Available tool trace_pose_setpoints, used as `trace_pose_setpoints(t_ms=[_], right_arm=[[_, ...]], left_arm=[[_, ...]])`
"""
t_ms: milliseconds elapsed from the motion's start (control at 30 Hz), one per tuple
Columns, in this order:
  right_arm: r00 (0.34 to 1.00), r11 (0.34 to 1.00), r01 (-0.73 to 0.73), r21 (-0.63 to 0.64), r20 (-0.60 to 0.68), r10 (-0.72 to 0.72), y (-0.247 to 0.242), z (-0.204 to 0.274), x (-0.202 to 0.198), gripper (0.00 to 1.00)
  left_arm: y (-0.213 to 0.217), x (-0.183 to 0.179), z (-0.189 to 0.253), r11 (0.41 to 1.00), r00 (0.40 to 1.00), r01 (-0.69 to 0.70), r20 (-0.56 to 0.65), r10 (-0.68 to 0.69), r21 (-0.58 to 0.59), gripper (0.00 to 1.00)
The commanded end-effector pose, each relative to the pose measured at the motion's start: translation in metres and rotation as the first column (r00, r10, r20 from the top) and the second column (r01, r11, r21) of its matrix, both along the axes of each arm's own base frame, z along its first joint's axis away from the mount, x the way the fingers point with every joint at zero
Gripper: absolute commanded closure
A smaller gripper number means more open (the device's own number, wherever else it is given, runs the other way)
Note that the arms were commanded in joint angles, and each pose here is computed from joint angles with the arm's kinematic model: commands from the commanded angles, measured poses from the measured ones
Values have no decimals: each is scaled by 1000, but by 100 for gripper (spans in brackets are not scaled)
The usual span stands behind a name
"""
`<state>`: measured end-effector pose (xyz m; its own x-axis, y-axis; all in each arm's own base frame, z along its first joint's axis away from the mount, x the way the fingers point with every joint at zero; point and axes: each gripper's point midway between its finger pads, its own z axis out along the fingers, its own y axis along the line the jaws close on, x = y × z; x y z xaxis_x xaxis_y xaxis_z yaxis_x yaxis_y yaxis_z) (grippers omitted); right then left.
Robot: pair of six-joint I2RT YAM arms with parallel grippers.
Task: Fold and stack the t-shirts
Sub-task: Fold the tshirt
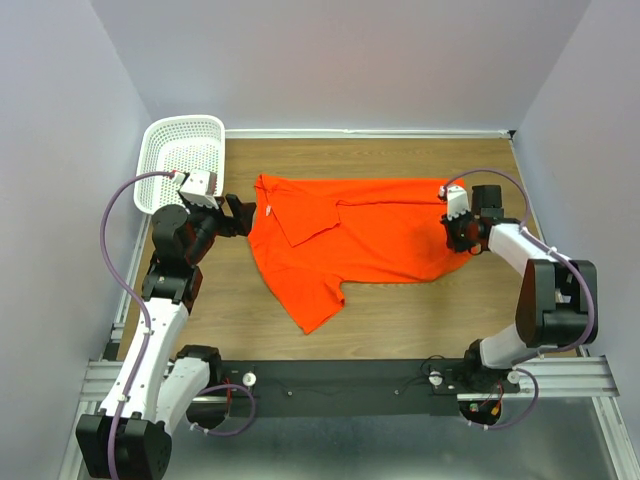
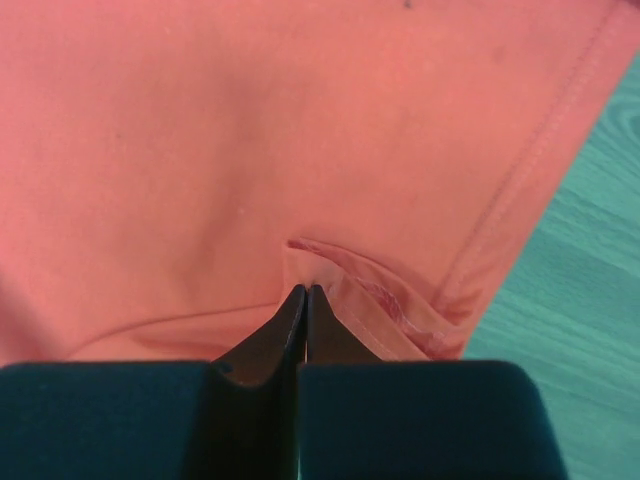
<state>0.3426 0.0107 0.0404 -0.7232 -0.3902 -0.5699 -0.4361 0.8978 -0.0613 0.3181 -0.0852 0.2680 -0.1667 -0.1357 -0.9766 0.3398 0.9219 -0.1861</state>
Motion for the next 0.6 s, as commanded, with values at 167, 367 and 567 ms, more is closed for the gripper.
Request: trace_pose_setpoints(t_ms=[167,367,567], right_arm=[[993,996,31,-89,114,-21,-14,32,-17,97],[998,990,-41,-131,42,47,-16,35,-55,85],[993,984,-90,-154,66,101,-14,50,-79,52]], left_arm=[[-4,-3,17,999,998,32,49,-33,6,14],[-4,-3,17,1000,998,29,51,-30,7,14],[-3,-3,17,1000,998,26,51,-27,7,14]])
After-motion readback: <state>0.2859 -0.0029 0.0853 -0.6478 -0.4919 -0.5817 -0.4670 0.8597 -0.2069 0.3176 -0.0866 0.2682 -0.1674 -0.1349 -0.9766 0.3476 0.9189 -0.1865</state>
